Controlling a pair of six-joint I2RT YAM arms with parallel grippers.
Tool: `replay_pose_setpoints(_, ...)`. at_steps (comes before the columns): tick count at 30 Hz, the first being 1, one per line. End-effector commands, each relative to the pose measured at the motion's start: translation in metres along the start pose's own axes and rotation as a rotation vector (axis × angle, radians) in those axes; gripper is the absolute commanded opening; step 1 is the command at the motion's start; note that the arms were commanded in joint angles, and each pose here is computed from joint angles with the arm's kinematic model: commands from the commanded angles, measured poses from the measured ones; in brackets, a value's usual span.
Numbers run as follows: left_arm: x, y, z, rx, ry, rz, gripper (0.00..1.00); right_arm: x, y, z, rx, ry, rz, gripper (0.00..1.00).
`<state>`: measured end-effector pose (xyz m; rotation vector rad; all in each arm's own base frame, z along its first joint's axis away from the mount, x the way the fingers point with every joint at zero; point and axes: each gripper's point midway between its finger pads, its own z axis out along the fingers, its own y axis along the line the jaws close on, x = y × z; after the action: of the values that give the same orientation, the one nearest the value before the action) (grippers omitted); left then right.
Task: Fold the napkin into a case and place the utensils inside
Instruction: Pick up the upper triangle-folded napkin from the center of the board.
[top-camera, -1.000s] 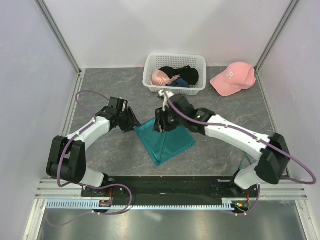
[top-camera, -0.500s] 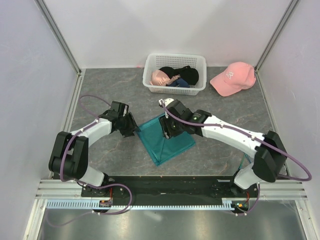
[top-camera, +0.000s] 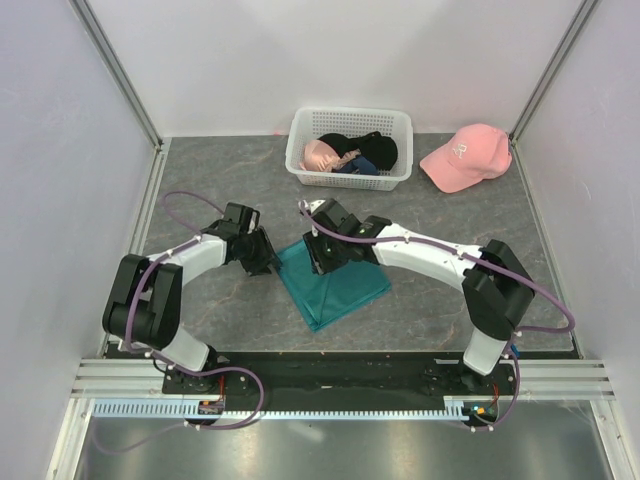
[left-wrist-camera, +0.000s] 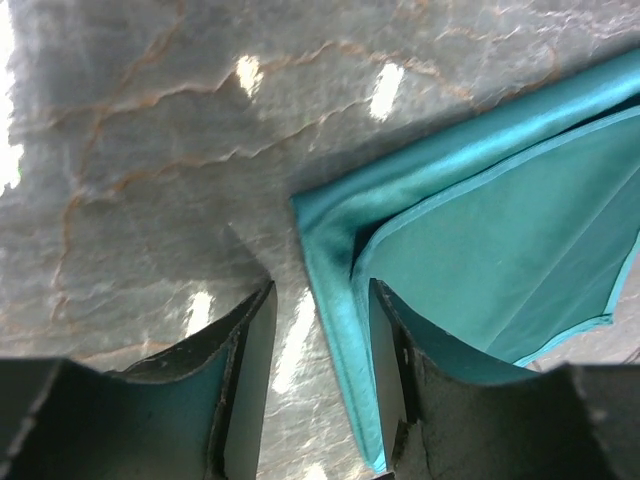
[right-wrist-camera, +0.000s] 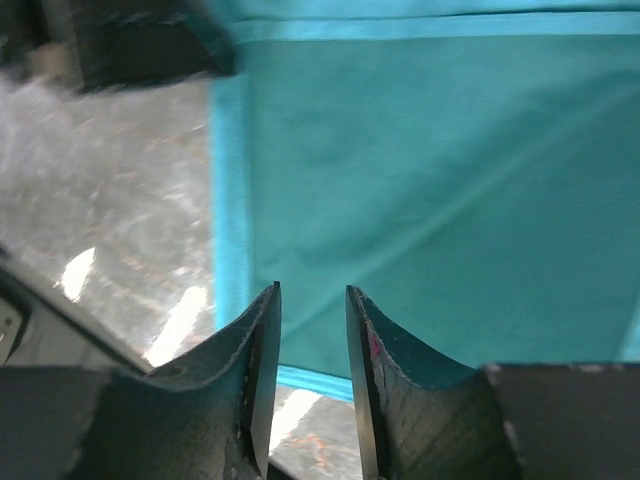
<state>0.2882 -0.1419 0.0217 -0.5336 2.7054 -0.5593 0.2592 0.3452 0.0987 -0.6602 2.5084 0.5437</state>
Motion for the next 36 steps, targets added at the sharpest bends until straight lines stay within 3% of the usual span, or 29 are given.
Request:
replay_pose_setpoints(1, -0.015, -0.010, 0.009, 0.023, -0.023, 0.010, 0.49, -0.008, 0.025, 0.002, -0.051, -0.028, -0.023, 0.38)
replay_pose_setpoints(14, -0.010, 0.006, 0.021, -0.070, -0.012, -0.008, 0.33, 0.016, 0.048, 0.011, -0.076, 0.011, -0.054, 0.39)
replay_pose_setpoints(24, -0.013, 0.005, 0.017, -0.085, -0.036, 0.009, 0.03, 0.064, 0.065, 0.033, -0.059, 0.086, -0.152, 0.48)
replay_pose_setpoints(36, -0.013, 0.002, 0.011, -0.084, -0.037, -0.013, 0.02, 0.096, 0.064, 0.037, -0.011, 0.125, -0.206, 0.49)
